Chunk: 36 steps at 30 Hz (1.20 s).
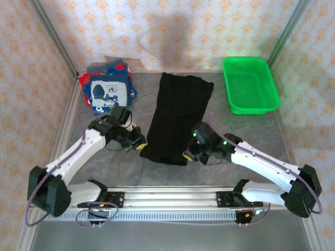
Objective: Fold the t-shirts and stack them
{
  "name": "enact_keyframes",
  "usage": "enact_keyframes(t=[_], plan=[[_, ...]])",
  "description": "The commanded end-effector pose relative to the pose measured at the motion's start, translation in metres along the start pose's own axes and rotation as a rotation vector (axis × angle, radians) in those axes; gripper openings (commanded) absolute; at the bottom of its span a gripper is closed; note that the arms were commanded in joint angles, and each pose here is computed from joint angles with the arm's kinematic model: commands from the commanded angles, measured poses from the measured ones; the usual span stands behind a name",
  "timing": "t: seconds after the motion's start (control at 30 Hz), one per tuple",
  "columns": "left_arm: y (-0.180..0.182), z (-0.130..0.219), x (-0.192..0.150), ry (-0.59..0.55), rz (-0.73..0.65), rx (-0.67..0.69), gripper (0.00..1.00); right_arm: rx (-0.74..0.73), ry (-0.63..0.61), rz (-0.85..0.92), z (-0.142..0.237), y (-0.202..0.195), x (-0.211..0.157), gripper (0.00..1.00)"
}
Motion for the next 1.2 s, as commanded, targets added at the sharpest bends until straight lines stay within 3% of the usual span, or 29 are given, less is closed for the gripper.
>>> enact_keyframes(t=[0.0, 0.3, 0.47, 0.9, 0.97, 1.07, 1.17], plan=[[-0.033, -0.001, 0.031, -0.029, -0.081, -0.027, 0.06, -0.023, -0.002, 0.042, 0.008, 0.001, 0.023, 0.00], [-0.075, -0.038, 0.121, -0.036, -0.113, -0.022, 0.04, -0.086, 0.010, 0.032, -0.013, 0.003, 0.110, 0.00], [-0.071, -0.066, 0.154, -0.010, -0.099, 0.012, 0.02, -0.094, 0.015, 0.015, -0.023, 0.003, 0.152, 0.00], [-0.074, -0.096, 0.205, -0.015, -0.075, 0.010, 0.03, -0.129, 0.051, -0.024, -0.050, -0.003, 0.216, 0.03], [-0.074, -0.104, 0.210, -0.004, -0.061, 0.002, 0.09, -0.134, 0.057, -0.039, -0.058, -0.005, 0.223, 0.09], [-0.088, -0.102, 0.217, -0.019, -0.064, -0.050, 0.35, -0.085, -0.012, -0.059, -0.057, 0.001, 0.243, 0.33], [-0.113, -0.083, 0.223, -0.059, -0.076, -0.124, 0.49, -0.015, -0.123, -0.077, -0.037, 0.013, 0.263, 0.43]])
Point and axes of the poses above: each hand's point on the last joint's axis, 136 mm out from that joint toward the fingers, its own z axis back along the fingers, its own y axis along the line the jaws close on, x = y × z, the point moved 4 cm from there along z, back along the fingers, and after that the axes turned 4 degrees about z, right-handed, at the moved point
